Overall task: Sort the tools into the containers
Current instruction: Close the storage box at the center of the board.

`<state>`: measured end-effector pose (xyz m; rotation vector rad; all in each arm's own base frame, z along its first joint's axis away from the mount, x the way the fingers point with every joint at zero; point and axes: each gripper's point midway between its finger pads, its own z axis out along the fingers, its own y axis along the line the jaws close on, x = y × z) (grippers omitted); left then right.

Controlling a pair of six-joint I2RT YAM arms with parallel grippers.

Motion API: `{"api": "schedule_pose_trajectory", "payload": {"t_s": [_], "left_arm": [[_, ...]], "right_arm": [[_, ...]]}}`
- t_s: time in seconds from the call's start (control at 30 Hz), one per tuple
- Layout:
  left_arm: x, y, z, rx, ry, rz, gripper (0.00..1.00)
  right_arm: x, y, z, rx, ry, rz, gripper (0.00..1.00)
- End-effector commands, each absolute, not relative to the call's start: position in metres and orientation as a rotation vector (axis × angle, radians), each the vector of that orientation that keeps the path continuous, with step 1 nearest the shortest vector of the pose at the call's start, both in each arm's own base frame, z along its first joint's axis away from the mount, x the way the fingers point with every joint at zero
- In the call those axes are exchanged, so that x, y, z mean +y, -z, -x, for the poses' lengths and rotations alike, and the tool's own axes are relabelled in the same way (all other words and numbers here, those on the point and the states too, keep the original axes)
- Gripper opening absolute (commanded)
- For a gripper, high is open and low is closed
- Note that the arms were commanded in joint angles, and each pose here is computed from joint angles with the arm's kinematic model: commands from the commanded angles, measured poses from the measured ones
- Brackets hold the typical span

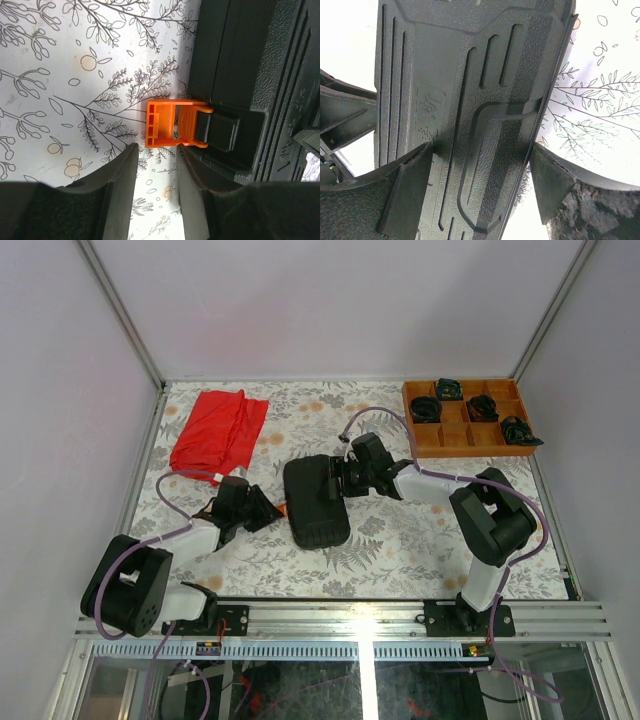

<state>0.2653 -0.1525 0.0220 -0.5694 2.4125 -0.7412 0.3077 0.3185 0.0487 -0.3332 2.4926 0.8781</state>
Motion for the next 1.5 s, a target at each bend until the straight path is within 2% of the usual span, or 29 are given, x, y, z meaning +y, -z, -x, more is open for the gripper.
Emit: {"api": "schedule_pose_trajectory", "payload": {"t_s": [0.0, 0.3, 0.5, 0.57, 0.97, 1.47], "left_arm": [[-0.146, -0.024, -0.279, 2.383, 0.682, 0.533, 0.35], [-0.146, -0.011, -0.282, 2.403, 0.66, 0.515, 0.32], [-0.149, -0.008, -0.281, 2.406, 0.685, 0.498, 0.2], [-0.152, -0.012, -0.281, 2.389, 0.715, 0.477, 0.19], [-0.171, -0.059, -0.281, 2.216, 0.914, 0.357, 0.2], [-0.179, -0.068, -0.278, 2.183, 0.991, 0.335, 0.21]], "right_arm": [[0.302, -0.01, -0.278, 2.633, -0.735, 0.488, 0.51], [0.303, -0.009, -0.277, 2.639, -0.742, 0.494, 0.47], [0.303, -0.009, -0.277, 2.64, -0.744, 0.498, 0.46], [0.303, -0.009, -0.276, 2.641, -0.746, 0.499, 0.45], [0.305, -0.006, -0.275, 2.647, -0.759, 0.503, 0.44], [0.306, -0.004, -0.274, 2.655, -0.771, 0.506, 0.43]]}}
